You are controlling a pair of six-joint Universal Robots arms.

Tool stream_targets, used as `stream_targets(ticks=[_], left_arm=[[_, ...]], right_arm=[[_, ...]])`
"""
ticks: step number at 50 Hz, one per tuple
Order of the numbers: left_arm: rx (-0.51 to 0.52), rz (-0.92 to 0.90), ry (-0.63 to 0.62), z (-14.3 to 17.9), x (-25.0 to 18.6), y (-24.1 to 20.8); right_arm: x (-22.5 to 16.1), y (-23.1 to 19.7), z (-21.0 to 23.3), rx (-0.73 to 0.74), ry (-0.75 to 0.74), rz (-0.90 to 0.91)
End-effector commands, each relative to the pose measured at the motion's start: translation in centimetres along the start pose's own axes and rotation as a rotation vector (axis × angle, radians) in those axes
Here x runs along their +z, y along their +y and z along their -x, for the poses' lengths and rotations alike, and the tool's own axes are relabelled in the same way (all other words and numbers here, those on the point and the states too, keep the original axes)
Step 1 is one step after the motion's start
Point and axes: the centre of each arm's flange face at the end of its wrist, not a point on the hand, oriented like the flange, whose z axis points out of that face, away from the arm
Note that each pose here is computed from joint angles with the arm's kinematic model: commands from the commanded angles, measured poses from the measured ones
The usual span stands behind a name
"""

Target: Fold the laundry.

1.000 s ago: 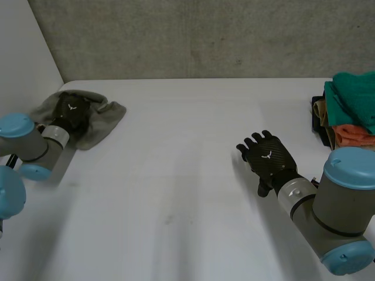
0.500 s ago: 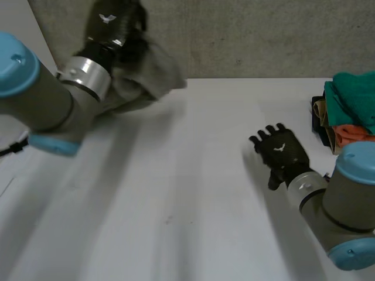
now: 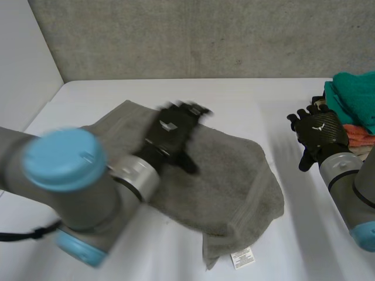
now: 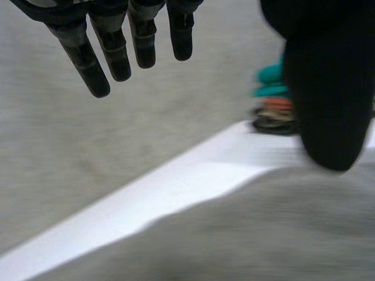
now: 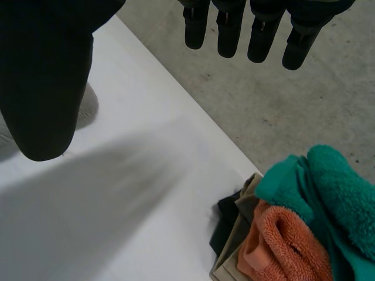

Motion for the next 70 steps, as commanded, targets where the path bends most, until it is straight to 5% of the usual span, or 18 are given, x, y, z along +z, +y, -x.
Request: stream_targets(ticks=[1,10,22,37,45,64,70], left_arm=[[0.135,-0.019,-0.288,10.5,-0.4,-1.7],[0.325,0.164,-0.326,19.6,-0.6,3.4],[0.454,0.406,-0.291,25.1,0.5,11.8],[0.47,0.344,-0.229,25.9,3.4,13.9],[0.392,0.25,-0.211,25.4,4.7,13.2],[0.387,0.25,-0.209,25.0,4.9,13.2],[0.381,0.187,-0.241,24.1,3.2,6.7]], right_arm=[[-4.3,-2.5,2.8,-0.009,-0.198,0.098],[-9.4,-3.5,7.5,0.147,-0.438,0.249],[-9.9,-0.6,12.7,0.192,-0.572,0.266],[-8.9,-1.8,12.2,0.162,-0.489,0.057],[-8.9,-2.4,11.4,0.129,-0.464,0.028],[-8.7,-3.7,10.2,0.121,-0.437,-0.007],[-8.6,-6.1,6.4,0.038,-0.347,-0.051]])
